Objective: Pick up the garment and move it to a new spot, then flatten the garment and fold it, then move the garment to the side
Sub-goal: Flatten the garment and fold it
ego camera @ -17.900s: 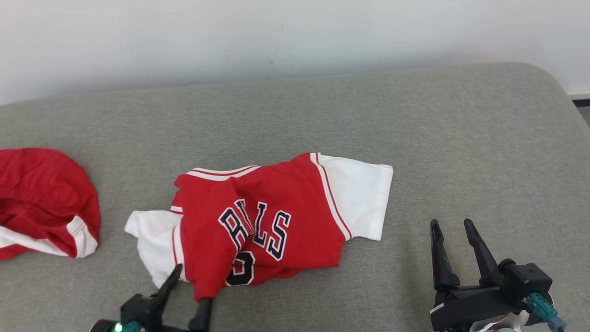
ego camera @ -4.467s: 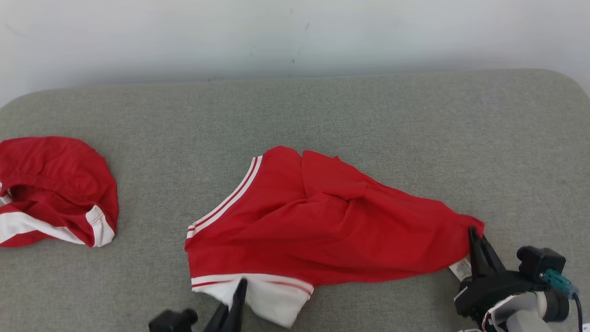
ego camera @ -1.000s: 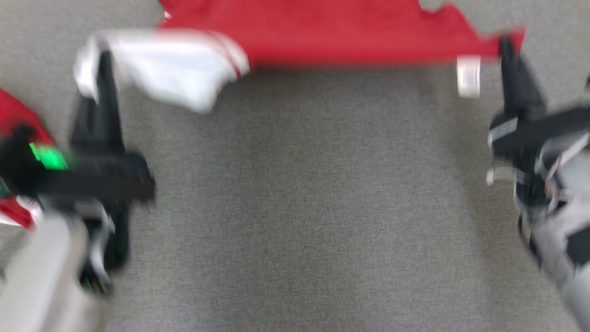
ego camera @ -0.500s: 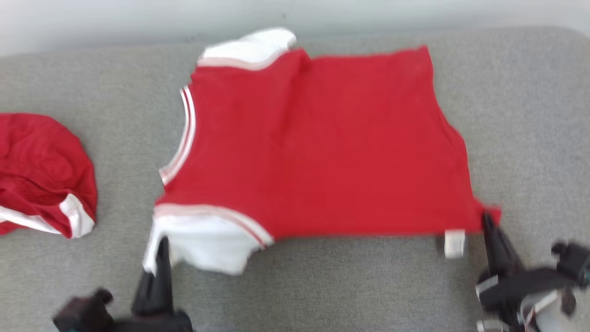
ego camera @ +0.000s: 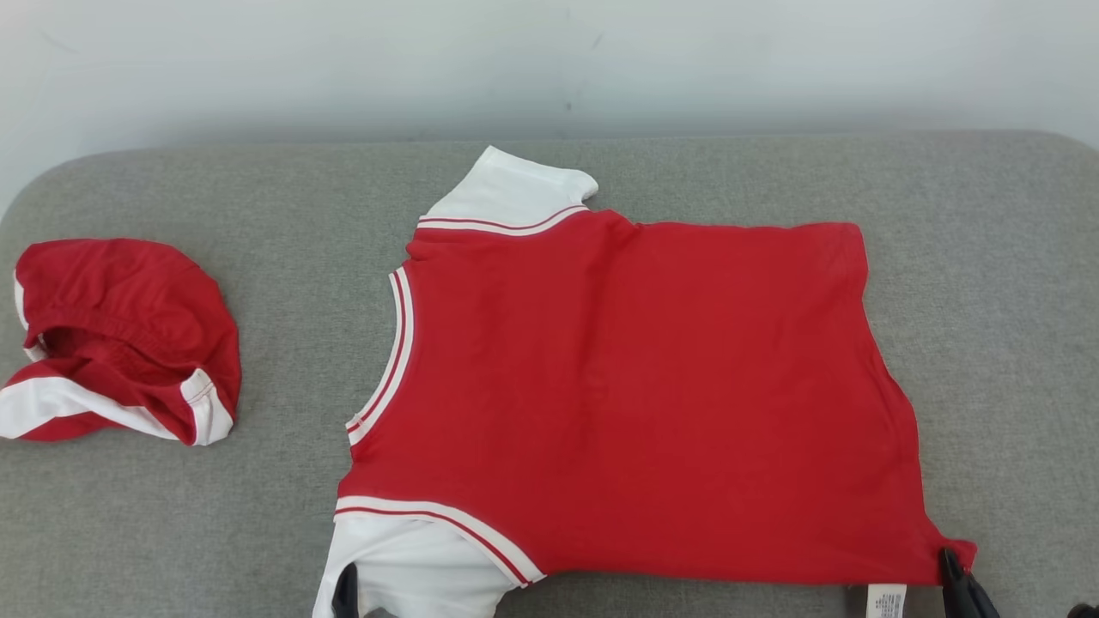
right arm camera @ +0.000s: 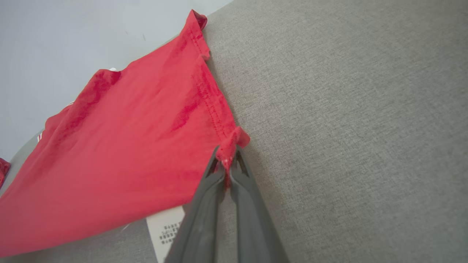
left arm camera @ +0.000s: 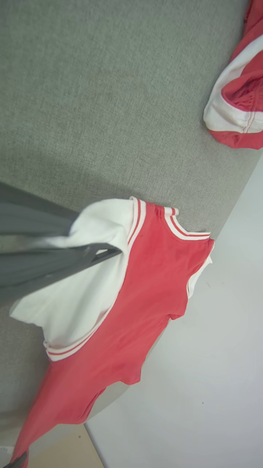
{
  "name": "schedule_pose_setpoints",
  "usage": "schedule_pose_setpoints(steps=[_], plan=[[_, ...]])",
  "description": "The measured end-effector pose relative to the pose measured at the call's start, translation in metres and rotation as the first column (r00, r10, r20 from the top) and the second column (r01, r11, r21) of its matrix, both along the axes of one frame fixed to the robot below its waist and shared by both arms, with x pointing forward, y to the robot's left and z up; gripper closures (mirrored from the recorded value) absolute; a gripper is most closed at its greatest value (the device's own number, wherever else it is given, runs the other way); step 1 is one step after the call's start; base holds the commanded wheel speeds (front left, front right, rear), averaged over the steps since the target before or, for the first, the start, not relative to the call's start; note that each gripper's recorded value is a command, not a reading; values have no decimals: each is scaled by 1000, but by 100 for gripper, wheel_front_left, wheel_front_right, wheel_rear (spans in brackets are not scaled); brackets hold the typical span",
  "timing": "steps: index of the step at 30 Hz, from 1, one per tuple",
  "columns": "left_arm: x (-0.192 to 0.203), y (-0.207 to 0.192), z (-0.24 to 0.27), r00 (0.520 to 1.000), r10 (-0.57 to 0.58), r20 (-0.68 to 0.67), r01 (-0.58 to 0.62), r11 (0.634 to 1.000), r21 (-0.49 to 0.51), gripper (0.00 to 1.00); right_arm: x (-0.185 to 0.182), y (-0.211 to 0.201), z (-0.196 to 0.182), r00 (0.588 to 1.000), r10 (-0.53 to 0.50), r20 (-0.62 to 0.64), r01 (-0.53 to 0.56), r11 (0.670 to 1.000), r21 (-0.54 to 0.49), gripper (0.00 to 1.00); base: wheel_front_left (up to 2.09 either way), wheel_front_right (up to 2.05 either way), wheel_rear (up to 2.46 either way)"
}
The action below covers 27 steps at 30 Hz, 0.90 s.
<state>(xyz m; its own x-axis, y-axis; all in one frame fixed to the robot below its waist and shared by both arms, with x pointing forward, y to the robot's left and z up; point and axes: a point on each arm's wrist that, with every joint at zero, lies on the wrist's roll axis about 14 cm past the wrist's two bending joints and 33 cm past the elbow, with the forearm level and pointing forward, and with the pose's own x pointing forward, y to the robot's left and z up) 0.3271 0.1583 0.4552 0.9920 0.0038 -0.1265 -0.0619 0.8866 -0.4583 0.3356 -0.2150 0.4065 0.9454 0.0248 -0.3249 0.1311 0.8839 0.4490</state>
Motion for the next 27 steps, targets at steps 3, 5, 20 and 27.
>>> schedule_pose_setpoints(steps=[3, 5, 20, 27], plan=[[-2, -1, 1, 1000, 0, 4, 0, 1000, -3, 100, -4, 4, 4, 1000, -2, -9, 2, 1000, 1, 100, 0, 0, 0], [0, -5, 2, 1000, -19, 9, 19, 1000, 4, 100, -2, 4, 9, 1000, -9, -4, 9, 1000, 5, 100, 0, 0, 0], [75, -33, 22, 970, -225, 92, 216, 972, 96, 100, 50, 14, 29, 999, 41, 28, -41, 999, 8, 100, 0, 0, 0], [112, -35, 18, 960, -272, 64, 260, 954, 146, 100, 77, 15, 32, 997, 71, 26, -71, 997, -23, 100, 0, 0, 0]])
